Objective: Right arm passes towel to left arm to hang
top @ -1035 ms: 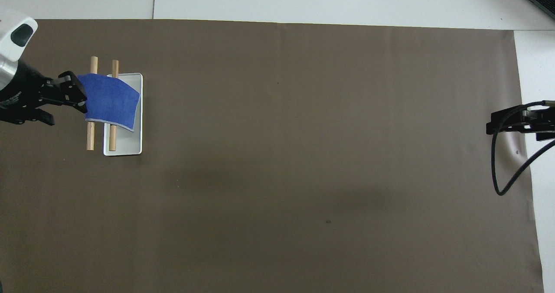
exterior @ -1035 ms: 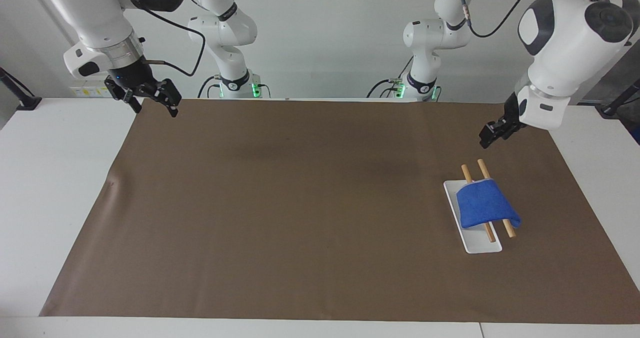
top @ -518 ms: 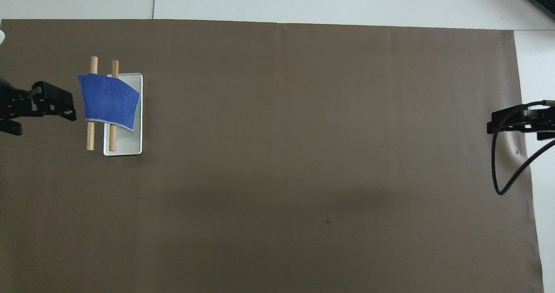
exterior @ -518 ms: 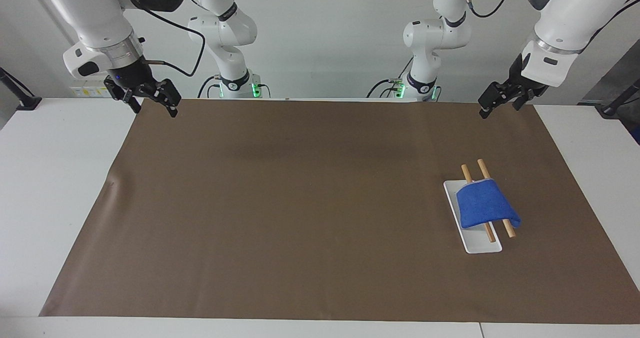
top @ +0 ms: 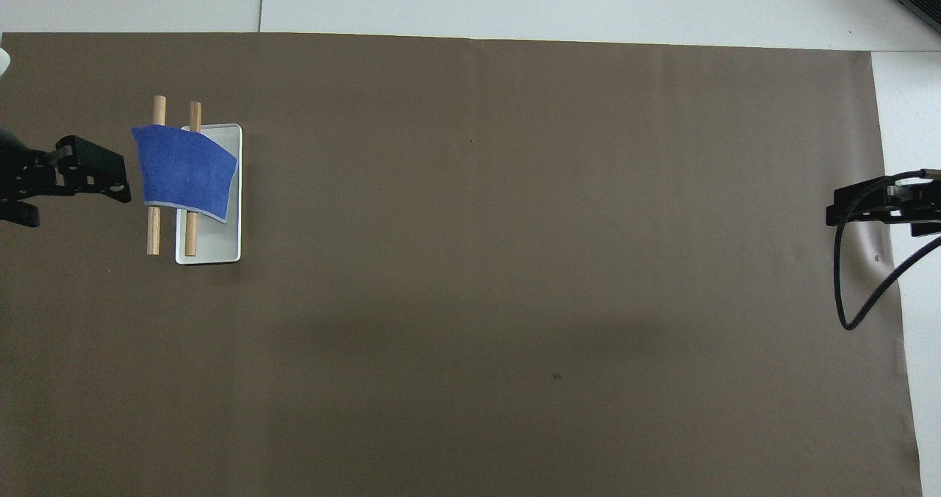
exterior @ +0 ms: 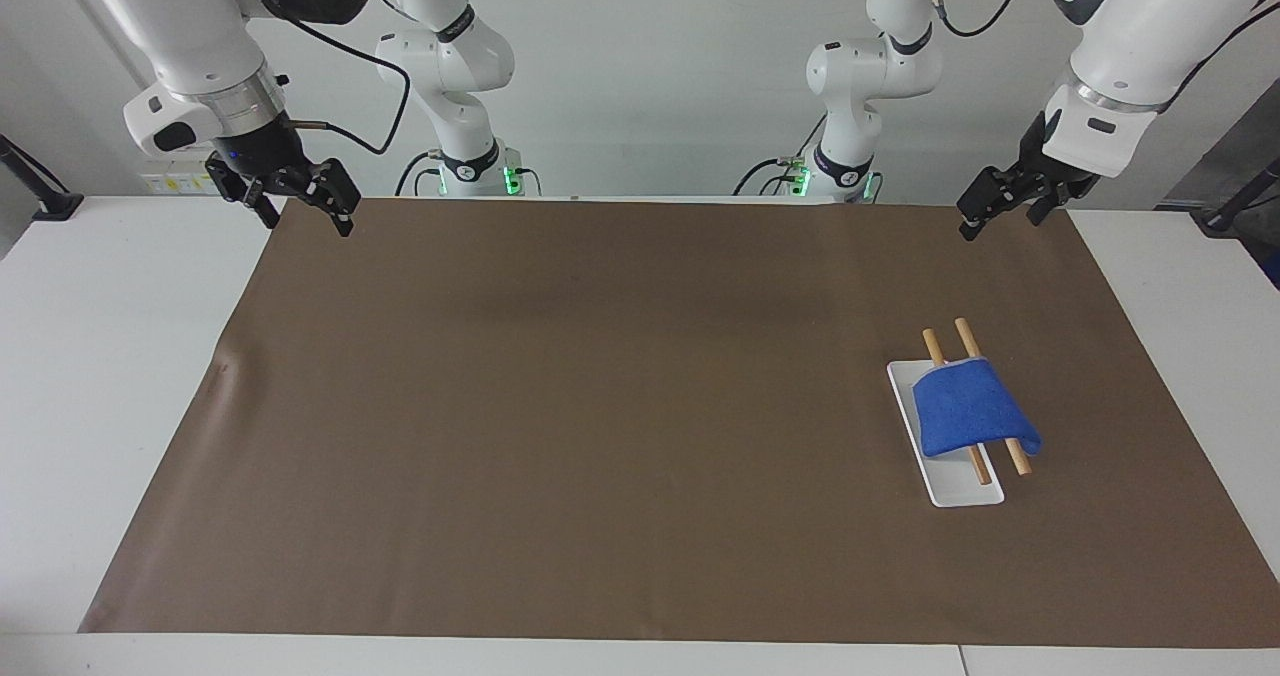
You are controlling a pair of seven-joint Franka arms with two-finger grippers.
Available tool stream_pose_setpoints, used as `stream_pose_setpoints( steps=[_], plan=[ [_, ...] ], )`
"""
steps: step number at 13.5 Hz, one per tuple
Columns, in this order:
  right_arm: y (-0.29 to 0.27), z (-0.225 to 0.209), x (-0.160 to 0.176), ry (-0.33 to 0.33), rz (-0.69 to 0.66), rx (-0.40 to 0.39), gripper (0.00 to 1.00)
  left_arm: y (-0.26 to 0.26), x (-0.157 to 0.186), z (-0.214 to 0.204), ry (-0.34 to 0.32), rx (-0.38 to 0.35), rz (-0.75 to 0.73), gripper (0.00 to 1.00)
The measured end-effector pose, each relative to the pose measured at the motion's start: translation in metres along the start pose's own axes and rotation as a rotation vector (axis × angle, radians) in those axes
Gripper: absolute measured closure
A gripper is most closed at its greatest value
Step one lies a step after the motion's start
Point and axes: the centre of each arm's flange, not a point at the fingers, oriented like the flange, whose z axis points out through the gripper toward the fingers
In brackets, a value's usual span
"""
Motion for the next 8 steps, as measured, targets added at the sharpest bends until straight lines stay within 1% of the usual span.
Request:
stream_pose_setpoints(
  steps=[2,5,6,8],
  plan=[
    [0.0,0.0,0.0,0.0,0.0,0.0,0.0,-0.01,0.002,0.0,0.0,0.0,0.083,0.0],
    [0.003,0.0,0.0,0.0,0.006,0.0,0.0,-0.017,0.004,0.0,0.003,-0.001,0.119,0.0],
    [0.005,0.0,0.0,0.0,0.008,0.0,0.0,-0.017,0.005,-0.001,0.011,-0.002,0.124,0.0],
    [0.005,0.0,0.0,-0.001,0.009,0.0,0.0,-0.016,0.01,-0.005,0.055,-0.009,0.124,0.0]
  ],
)
